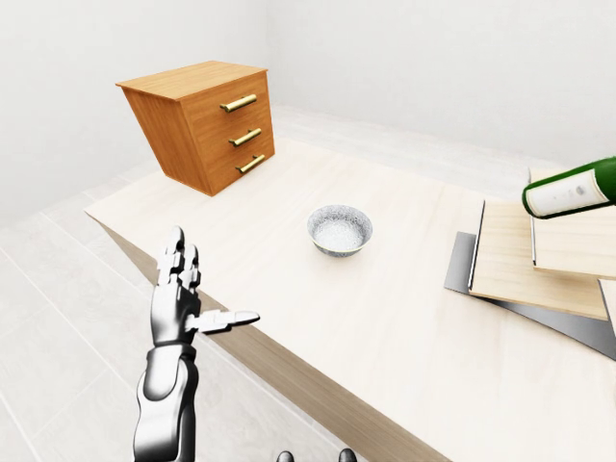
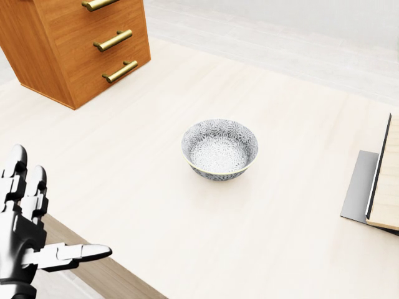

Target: Put the wine bottle on the wine rack.

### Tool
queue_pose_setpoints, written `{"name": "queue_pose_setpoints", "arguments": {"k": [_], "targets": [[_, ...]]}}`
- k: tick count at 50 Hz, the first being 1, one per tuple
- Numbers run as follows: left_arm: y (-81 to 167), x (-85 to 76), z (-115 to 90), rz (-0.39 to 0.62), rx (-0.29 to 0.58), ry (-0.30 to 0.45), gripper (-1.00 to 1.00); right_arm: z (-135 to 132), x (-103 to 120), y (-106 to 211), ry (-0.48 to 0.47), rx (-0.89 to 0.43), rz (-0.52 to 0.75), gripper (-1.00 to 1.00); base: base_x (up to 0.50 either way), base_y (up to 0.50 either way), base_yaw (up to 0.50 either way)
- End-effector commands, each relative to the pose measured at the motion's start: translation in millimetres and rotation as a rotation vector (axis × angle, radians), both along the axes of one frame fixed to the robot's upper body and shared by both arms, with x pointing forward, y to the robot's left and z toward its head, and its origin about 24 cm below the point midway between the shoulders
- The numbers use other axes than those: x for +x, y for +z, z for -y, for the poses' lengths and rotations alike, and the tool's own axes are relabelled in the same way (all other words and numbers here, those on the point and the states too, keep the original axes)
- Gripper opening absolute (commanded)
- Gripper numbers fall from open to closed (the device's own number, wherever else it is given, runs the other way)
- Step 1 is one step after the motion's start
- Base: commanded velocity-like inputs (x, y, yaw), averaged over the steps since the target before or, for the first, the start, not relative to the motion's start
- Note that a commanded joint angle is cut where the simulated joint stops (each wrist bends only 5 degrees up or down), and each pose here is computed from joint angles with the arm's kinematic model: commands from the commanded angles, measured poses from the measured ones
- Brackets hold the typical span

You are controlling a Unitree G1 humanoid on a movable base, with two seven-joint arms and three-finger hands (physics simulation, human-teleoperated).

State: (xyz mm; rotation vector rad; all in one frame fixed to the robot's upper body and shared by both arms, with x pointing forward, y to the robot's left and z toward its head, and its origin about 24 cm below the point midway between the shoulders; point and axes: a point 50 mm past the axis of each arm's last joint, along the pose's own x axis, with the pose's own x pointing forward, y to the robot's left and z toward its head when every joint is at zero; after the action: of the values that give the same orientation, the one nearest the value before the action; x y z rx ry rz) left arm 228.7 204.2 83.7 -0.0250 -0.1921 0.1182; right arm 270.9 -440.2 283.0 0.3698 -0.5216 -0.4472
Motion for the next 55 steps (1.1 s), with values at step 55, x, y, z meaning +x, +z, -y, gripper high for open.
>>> {"name": "queue_pose_setpoints", "arguments": {"k": [55], "targets": [[5.3,5.5,-1.8,-0.003,0.011,0.004,1.0,12.9,16.3,-34.6,-0.017,0.193,-0.124,-1.0,0.0,0.0,0.0]]}}
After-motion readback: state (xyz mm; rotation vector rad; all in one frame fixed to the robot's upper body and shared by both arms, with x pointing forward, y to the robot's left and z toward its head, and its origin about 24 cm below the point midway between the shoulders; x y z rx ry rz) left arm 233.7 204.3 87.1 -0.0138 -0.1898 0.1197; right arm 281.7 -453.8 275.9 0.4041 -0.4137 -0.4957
